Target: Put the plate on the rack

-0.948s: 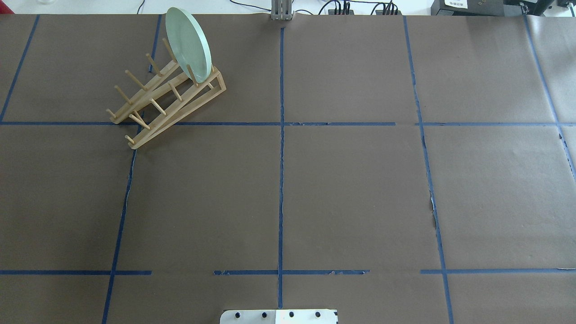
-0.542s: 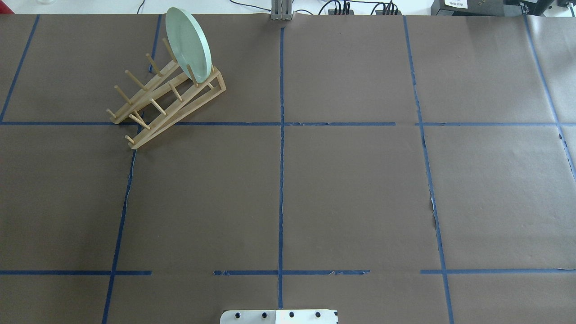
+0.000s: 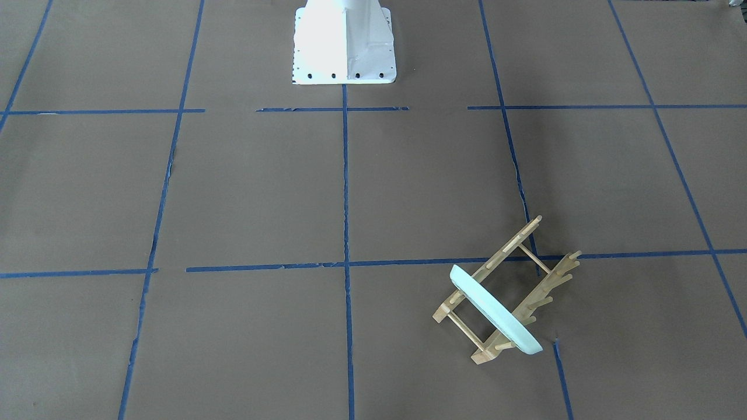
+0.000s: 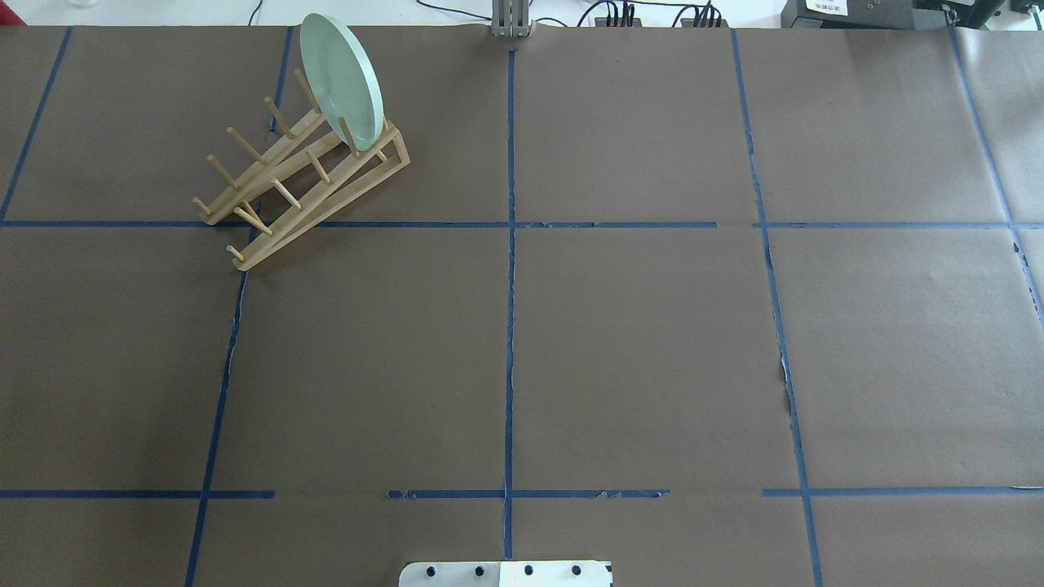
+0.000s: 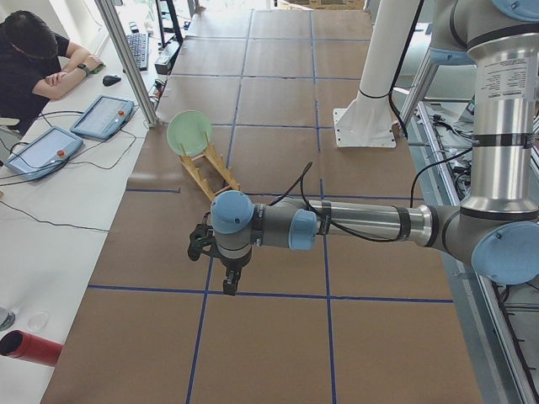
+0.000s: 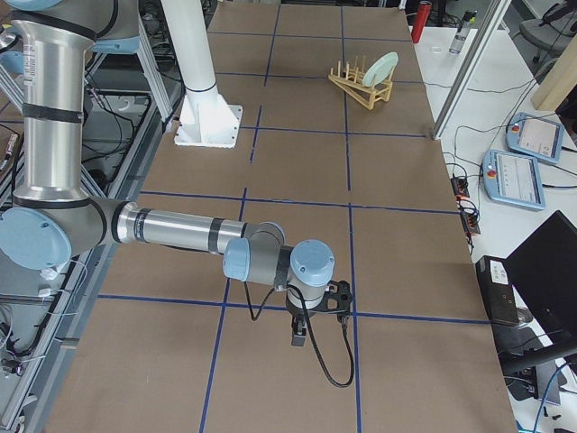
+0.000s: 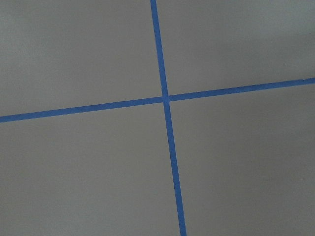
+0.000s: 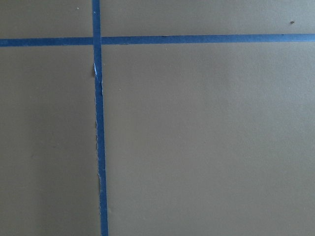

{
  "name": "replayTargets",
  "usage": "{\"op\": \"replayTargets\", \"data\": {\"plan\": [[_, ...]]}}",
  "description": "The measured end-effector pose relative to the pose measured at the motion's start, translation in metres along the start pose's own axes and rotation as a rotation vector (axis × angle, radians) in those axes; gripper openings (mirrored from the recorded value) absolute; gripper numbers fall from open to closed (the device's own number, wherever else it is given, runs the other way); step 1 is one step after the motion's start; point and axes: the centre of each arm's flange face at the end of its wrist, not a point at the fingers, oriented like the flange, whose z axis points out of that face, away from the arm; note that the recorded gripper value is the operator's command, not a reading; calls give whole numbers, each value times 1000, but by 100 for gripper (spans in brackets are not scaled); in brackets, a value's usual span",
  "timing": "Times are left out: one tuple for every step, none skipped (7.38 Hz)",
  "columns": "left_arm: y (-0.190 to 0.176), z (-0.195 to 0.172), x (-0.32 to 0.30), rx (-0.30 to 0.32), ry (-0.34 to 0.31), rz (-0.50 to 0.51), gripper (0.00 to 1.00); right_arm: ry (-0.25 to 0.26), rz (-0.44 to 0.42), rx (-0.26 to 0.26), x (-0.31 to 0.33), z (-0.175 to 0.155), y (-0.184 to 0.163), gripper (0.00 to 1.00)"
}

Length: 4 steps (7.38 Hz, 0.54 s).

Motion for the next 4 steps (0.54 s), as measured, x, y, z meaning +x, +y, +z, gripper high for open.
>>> {"op": "replayTargets", "data": {"plan": [[1,-1,0,2,0,-1,100,0,0,0,0,0,0,100],[2,-1,-1,2,-1,-3,100,0,1,0,0,0,0,100],[3,-1,-2,1,-1,-6,100,0,1,-1,0,0,0,100],[3,0,-3,0,-1,-8,100,0,1,-1,0,0,0,100]]}}
